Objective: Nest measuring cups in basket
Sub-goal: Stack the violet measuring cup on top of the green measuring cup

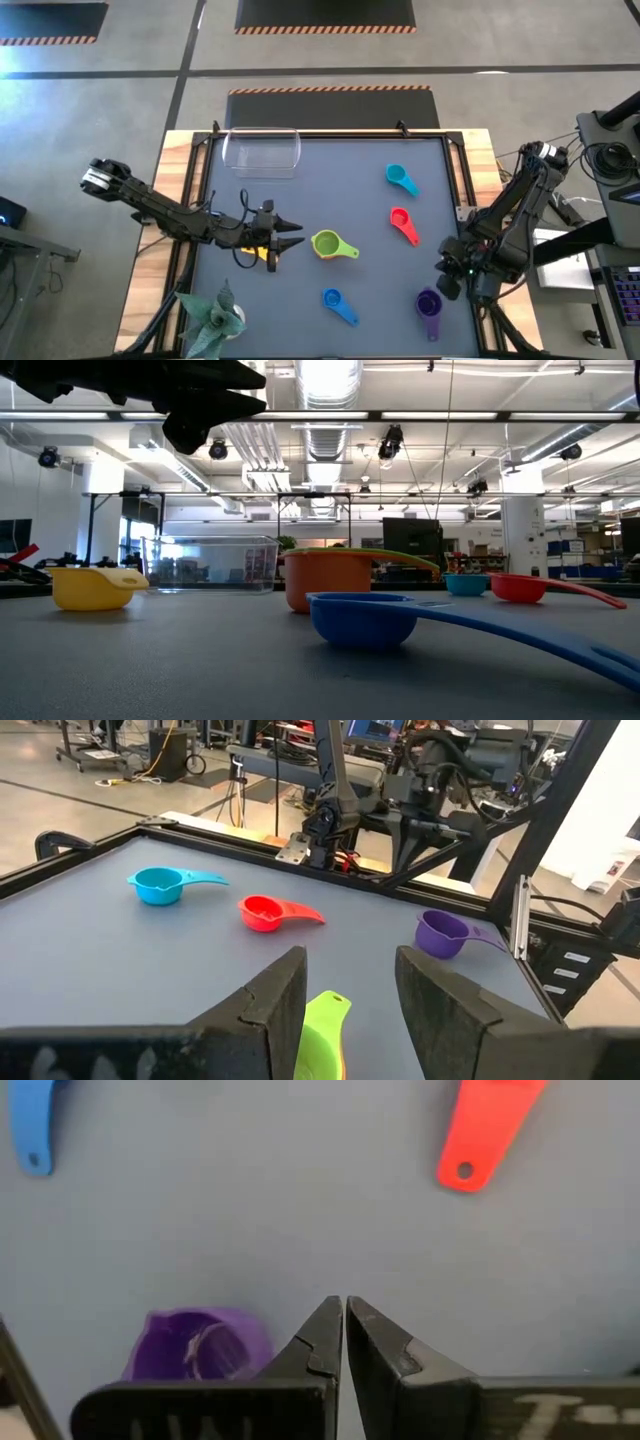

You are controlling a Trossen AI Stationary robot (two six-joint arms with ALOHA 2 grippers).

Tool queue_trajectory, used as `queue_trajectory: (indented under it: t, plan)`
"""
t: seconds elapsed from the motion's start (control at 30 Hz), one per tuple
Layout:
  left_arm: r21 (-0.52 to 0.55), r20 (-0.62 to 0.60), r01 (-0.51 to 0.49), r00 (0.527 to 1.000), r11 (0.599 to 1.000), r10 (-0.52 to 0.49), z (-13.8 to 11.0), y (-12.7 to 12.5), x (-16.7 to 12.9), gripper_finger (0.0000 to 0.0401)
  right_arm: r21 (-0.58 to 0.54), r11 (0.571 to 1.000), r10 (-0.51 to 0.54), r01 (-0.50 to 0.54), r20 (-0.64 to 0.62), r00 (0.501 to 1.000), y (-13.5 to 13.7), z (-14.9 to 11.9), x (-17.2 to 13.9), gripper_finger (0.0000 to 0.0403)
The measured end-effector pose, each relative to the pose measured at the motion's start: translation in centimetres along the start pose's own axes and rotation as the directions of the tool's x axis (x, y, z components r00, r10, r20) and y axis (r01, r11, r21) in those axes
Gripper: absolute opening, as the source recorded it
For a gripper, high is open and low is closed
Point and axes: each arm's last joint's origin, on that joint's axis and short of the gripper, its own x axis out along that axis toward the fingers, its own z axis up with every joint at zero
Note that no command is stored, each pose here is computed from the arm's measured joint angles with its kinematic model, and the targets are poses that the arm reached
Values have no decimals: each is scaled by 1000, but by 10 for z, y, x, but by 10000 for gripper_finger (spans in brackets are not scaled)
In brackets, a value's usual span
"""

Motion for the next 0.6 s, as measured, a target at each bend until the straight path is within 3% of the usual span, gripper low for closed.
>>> queue_trajectory:
  t: [0.23, 0.37, 0.6]
  plan:
    - [0, 0, 0, 1000, 1000, 0, 0, 0, 0, 137, -133, 991, 22, -23, -12, 1000, 17, -8, 14, 9]
    - [0, 0, 0, 1000, 1000, 0, 0, 0, 0, 137, -188, 981, 34, -51, -95, 995, 27, -16, 24, 13]
    - [0, 0, 0, 1000, 1000, 0, 0, 0, 0, 137, -155, 988, -5, -25, -190, 982, 32, -23, 33, 86]
